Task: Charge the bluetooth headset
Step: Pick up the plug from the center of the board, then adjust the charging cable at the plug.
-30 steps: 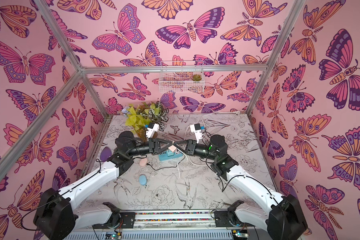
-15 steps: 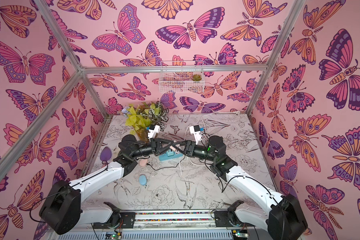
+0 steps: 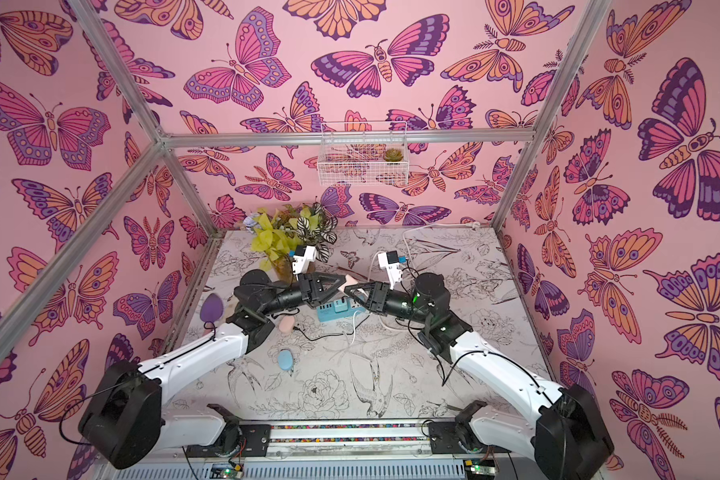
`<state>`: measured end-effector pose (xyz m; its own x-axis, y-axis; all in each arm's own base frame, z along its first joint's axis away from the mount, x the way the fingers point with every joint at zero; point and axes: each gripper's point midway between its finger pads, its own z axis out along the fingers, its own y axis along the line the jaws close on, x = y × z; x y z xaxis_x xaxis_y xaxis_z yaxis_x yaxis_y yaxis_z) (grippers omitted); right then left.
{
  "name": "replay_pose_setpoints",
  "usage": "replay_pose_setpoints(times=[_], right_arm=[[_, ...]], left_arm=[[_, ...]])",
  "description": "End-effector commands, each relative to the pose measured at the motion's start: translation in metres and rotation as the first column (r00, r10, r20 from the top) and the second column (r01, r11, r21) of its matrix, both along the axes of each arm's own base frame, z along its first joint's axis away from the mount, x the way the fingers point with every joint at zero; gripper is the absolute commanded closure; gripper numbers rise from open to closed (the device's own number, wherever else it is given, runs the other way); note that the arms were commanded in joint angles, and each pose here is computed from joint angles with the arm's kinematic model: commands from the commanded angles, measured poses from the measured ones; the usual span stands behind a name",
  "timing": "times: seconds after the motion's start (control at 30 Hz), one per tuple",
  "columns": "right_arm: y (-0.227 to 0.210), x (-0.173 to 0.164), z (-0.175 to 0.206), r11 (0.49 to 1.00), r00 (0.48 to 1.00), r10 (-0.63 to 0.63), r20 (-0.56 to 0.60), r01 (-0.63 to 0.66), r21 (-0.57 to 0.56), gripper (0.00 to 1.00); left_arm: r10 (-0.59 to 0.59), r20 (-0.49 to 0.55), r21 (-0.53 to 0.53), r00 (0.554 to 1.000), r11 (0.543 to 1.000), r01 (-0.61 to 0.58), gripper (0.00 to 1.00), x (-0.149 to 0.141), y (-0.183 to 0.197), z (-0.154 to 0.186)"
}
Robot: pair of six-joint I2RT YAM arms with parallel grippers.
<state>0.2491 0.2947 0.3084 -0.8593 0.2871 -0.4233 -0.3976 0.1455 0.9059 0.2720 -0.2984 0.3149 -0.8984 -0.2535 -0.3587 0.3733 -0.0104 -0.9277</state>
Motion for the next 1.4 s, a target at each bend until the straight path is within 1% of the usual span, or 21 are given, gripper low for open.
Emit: replay_pose_setpoints(times=[0.0,0.1,0.13,0.27,0.4,0.47,0.53,0.57,0.67,0.73,0.83,0.9,0.93,0.97,1.07,1.17,1.27,1.37], right_arm=[[-0.01,0.018,0.002,0.996,0.995,-0.087,0.04,0.087,-0.017,0.77],[-0.018,0.026,-0.002,0.992,0.993,-0.12,0.012,0.121,-0.036,0.79],[-0.02,0.029,-0.002,0.99,0.991,-0.134,0.007,0.134,-0.032,0.79],[-0.025,0.036,0.002,0.986,0.986,-0.167,-0.01,0.166,-0.02,0.79],[-0.027,0.041,0.008,0.982,0.982,-0.189,-0.018,0.189,-0.01,0.8],[-0.029,0.044,0.012,0.979,0.978,-0.205,-0.025,0.205,0.0,0.79],[-0.032,0.047,0.015,0.974,0.974,-0.225,-0.031,0.225,0.008,0.79],[-0.033,0.047,0.016,0.973,0.972,-0.231,-0.034,0.231,0.012,0.79],[-0.035,0.047,0.022,0.969,0.969,-0.243,-0.04,0.244,0.033,0.8],[-0.035,0.046,0.025,0.97,0.97,-0.237,-0.045,0.239,0.04,0.79],[-0.036,0.043,0.027,0.971,0.972,-0.231,-0.046,0.233,0.044,0.79],[-0.037,0.042,0.027,0.971,0.971,-0.233,-0.049,0.236,0.048,0.79],[-0.037,0.042,0.027,0.97,0.971,-0.233,-0.048,0.236,0.054,0.8],[-0.037,0.041,0.027,0.971,0.972,-0.231,-0.052,0.234,0.057,0.79],[-0.038,0.039,0.026,0.971,0.973,-0.226,-0.055,0.229,0.064,0.8],[-0.039,0.038,0.026,0.97,0.972,-0.229,-0.058,0.233,0.067,0.8],[-0.04,0.038,0.026,0.968,0.969,-0.238,-0.061,0.242,0.069,0.8],[-0.041,0.039,0.024,0.966,0.967,-0.248,-0.063,0.252,0.059,0.8]], left_arm=[[0.013,-0.013,0.038,1.0,0.999,-0.012,0.6,-0.001,0.004,-0.014],[0.022,-0.005,0.105,1.0,0.994,-0.021,0.43,-0.006,0.008,-0.025],[0.023,0.012,0.13,1.0,0.991,-0.025,0.41,-0.011,0.01,-0.025],[0.036,0.044,0.237,0.998,0.97,-0.045,0.35,-0.022,0.019,-0.046],[0.002,0.11,0.363,0.994,0.931,-0.042,0.32,-0.037,0.018,-0.067],[-0.038,0.151,0.446,0.988,0.895,-0.034,0.32,-0.046,0.012,-0.08],[-0.07,0.19,0.529,0.979,0.848,-0.042,0.31,-0.052,0.006,-0.093],[-0.079,0.202,0.555,0.976,0.83,-0.047,0.3,-0.053,0.004,-0.1],[-0.087,0.249,0.606,0.964,0.791,-0.086,0.29,-0.052,-0.003,-0.111],[-0.094,0.303,0.631,0.948,0.766,-0.125,0.28,-0.051,-0.008,-0.113],[-0.136,0.379,0.655,0.915,0.738,-0.162,0.27,-0.053,-0.022,-0.112],[-0.142,0.41,0.68,0.901,0.706,-0.198,0.27,-0.049,-0.029,-0.117],[-0.128,0.422,0.684,0.898,0.694,-0.223,0.27,-0.046,-0.029,-0.117],[-0.132,0.406,0.705,0.904,0.675,-0.218,0.28,-0.042,-0.033,-0.129],[-0.111,0.42,0.701,0.901,0.67,-0.244,0.3,-0.035,-0.039,-0.132],[-0.094,0.433,0.701,0.896,0.66,-0.27,0.35,-0.027,-0.043,-0.133],[-0.083,0.437,0.706,0.895,0.649,-0.285,0.46,-0.021,-0.046,-0.135],[-0.085,0.439,0.704,0.894,0.65,-0.284,0.64,-0.022,-0.046,-0.135]])
